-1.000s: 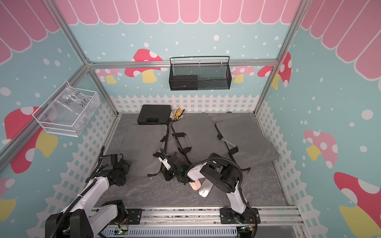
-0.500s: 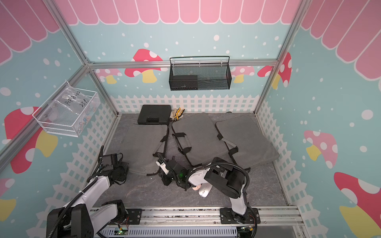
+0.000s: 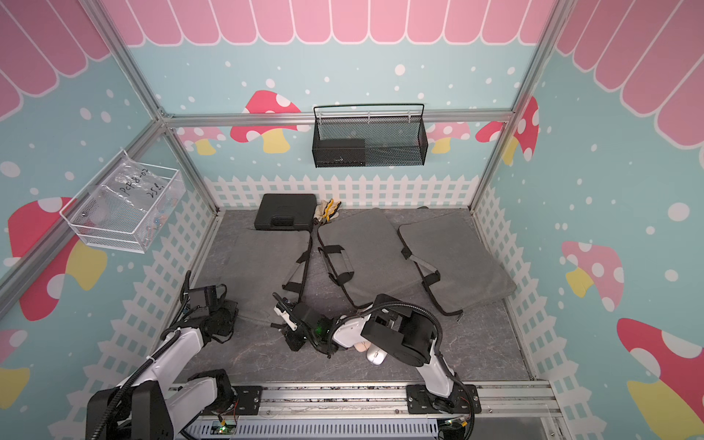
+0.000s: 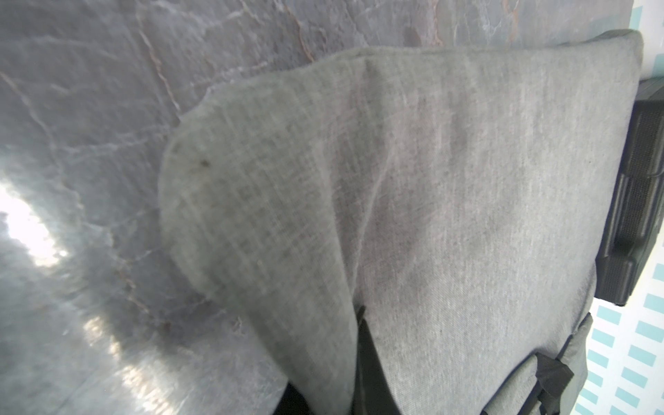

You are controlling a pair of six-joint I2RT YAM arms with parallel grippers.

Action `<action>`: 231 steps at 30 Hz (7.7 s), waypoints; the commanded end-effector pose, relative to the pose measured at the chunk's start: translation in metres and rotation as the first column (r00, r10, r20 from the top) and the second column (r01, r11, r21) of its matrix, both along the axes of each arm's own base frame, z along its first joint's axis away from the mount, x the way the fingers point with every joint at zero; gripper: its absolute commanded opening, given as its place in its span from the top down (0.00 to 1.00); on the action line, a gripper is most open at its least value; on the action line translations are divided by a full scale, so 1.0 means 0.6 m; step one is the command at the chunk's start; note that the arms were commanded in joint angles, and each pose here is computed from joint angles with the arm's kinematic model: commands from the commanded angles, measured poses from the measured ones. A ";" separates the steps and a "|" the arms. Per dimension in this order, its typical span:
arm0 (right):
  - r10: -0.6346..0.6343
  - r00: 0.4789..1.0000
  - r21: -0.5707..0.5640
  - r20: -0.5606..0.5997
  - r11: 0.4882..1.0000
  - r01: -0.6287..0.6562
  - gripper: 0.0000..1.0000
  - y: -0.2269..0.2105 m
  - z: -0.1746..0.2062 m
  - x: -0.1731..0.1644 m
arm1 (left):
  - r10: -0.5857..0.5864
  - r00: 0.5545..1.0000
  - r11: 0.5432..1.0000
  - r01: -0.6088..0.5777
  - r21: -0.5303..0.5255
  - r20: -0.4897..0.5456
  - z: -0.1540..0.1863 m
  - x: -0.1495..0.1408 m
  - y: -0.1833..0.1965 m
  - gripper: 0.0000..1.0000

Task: Put the mouse into the laptop bag
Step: Unzip the zipper on the zippered laptop bag, then open the zippered laptop bag at the center of the board, then pick up the mouse from the center of the board, then place the mouse in the zippered laptop bag.

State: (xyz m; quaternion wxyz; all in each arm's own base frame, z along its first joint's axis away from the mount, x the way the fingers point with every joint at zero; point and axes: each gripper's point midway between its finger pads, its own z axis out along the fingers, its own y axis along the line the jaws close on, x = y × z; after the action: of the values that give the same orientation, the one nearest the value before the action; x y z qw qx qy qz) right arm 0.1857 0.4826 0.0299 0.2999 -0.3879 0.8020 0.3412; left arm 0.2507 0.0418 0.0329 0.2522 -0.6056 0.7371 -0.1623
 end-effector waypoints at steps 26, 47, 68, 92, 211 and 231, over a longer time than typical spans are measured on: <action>0.109 0.994 0.170 0.004 0.979 -0.108 0.47 0.081 0.079 -0.072 | 0.080 0.992 0.995 -0.074 0.064 -0.095 0.007 -0.090 0.014 0.23; -0.385 0.919 0.162 0.084 0.915 0.369 0.00 -0.183 0.189 0.002 | -0.031 0.999 0.926 0.032 0.376 -0.010 0.212 -0.046 0.073 0.06; -0.598 0.791 0.071 0.129 0.801 0.594 0.01 -0.415 0.149 0.074 | -0.703 0.704 0.671 0.614 0.415 0.096 0.233 0.066 -0.213 0.08; -0.512 0.859 -0.141 0.013 0.849 0.509 0.06 -0.421 0.076 0.037 | -0.741 0.545 0.475 0.838 0.268 -0.392 0.020 0.186 -0.279 0.48; -0.655 0.751 0.048 -0.080 0.750 0.659 0.61 -0.048 0.102 0.444 | -0.756 0.645 0.651 0.726 0.221 0.111 0.303 0.166 -0.249 1.00; -0.601 0.758 0.164 -0.251 0.746 0.646 0.31 0.031 0.097 0.465 | -0.748 0.652 0.663 0.727 0.181 0.122 0.281 0.166 -0.252 1.00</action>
State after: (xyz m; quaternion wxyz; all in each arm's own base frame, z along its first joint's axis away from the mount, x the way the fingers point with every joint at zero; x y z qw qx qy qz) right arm 0.4703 0.4800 0.0714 0.3695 -0.0171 0.8799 0.2981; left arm 0.3501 -0.1083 0.1986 0.2628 -0.2179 0.9057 -0.2515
